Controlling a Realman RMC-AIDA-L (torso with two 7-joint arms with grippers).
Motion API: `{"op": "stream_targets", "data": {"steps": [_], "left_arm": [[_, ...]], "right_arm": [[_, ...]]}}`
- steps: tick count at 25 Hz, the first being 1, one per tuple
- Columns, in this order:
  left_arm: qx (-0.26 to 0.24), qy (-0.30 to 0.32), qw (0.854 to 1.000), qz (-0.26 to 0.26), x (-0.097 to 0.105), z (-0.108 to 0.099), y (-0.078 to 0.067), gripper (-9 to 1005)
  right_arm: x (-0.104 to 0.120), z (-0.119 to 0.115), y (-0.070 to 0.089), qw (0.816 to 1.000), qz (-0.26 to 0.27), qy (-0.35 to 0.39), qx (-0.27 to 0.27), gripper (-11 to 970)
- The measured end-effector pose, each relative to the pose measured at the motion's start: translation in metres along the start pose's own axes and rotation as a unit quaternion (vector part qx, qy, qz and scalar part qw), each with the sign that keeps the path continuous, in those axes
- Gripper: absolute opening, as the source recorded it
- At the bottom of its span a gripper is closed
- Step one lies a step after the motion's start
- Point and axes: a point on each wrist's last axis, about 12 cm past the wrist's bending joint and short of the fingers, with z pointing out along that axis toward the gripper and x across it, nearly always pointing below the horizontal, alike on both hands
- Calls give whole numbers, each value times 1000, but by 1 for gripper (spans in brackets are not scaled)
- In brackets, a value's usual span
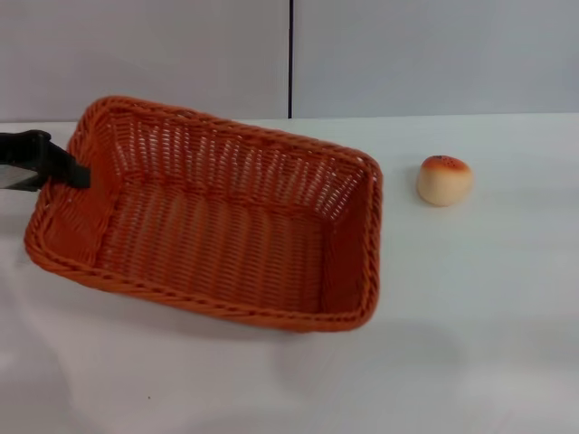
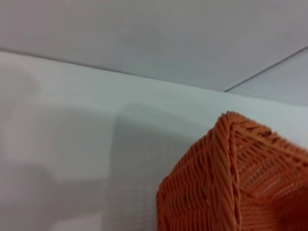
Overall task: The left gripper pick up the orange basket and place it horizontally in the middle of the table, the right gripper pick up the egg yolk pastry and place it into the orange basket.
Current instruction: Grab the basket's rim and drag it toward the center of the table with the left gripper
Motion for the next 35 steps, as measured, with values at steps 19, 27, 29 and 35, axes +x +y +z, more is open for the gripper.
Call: {"op": "stream_targets", "data": {"steps": [19,27,29,35], "left_arm": [[46,-26,997,-62,37,13,26,240],[48,-10,997,-51,42,25,19,269],[51,-10,997,-53,42,25,19,276],[54,-3,997,-57,45,26,20,297]], "right_arm": [[5,3,4,1000,6,6,1,639],[7,7,6,1000,9,7,0,639],[7,8,6,1000,9,9,1,639],[8,9,5,1000,9,12,2,638]]}}
